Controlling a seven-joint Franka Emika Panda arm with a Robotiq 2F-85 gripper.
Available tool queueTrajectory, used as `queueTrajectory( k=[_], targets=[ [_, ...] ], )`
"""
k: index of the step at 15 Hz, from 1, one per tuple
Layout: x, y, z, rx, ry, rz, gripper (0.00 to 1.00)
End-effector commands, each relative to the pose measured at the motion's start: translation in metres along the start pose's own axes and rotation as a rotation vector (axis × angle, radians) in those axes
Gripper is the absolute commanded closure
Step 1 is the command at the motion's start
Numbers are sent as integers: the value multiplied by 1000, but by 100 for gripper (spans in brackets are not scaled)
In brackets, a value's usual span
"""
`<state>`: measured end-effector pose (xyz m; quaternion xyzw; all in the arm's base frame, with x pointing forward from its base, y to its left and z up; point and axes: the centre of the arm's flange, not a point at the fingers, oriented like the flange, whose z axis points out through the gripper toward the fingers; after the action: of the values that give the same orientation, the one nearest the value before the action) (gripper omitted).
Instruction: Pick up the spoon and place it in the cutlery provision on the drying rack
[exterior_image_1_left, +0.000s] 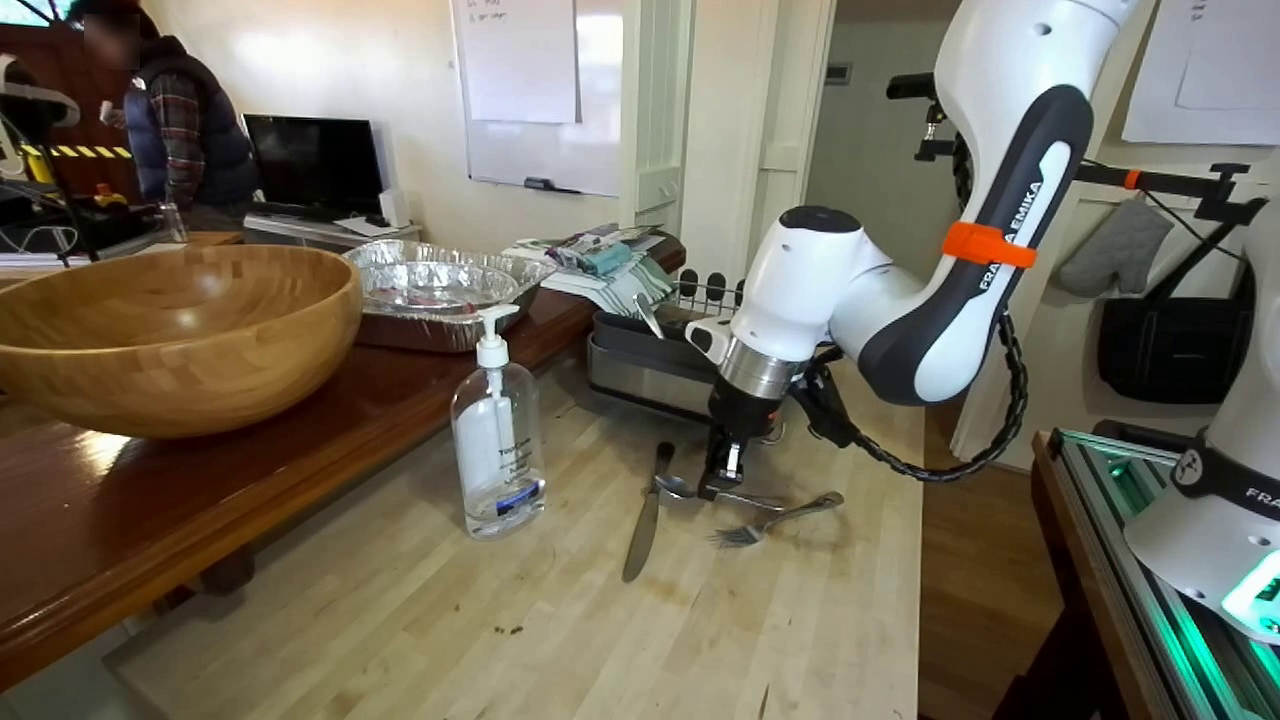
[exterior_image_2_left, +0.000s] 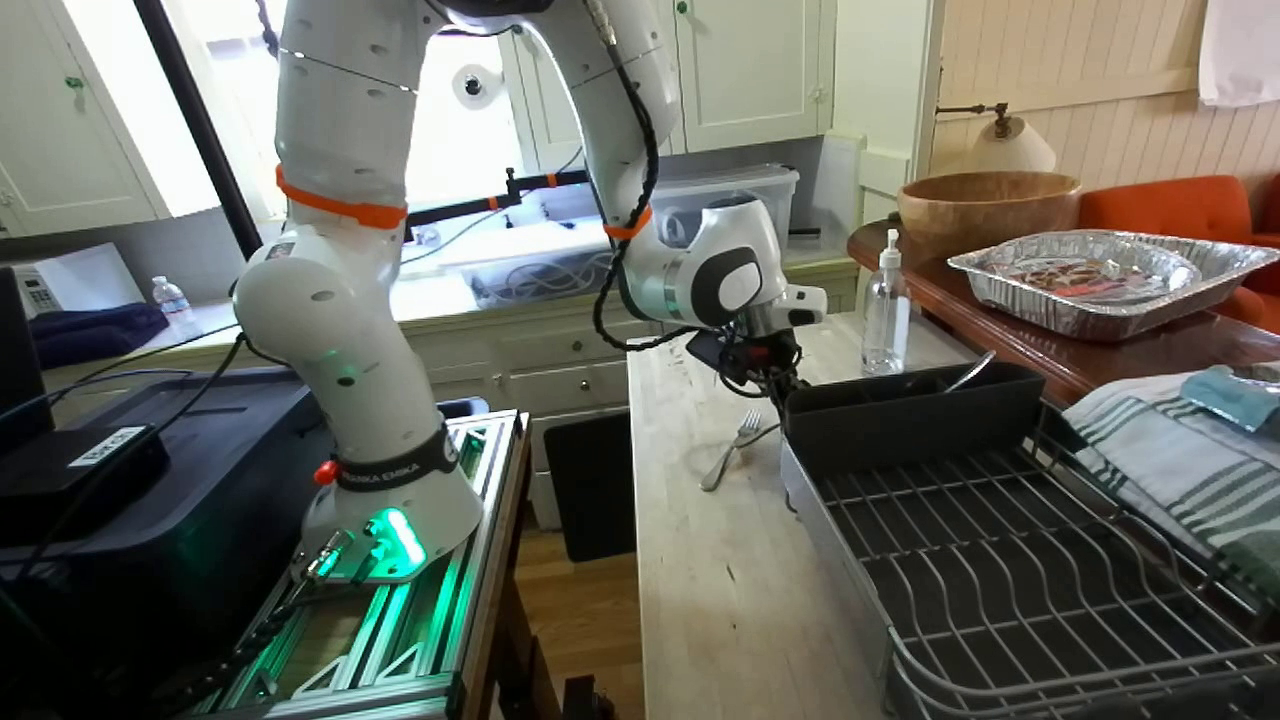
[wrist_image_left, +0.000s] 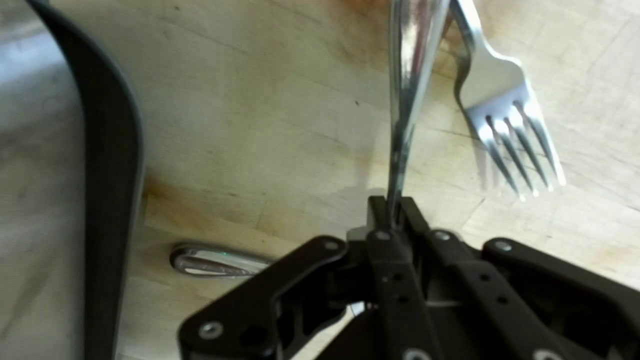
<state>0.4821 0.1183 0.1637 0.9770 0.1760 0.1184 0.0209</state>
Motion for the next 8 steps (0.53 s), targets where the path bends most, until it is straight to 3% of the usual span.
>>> queueTrajectory(
  k=[1,8],
  targets=[
    [0,-2,-31,0,-25,-22,98],
    [2,-9,-84,-52,-142,-90,98]
  ],
)
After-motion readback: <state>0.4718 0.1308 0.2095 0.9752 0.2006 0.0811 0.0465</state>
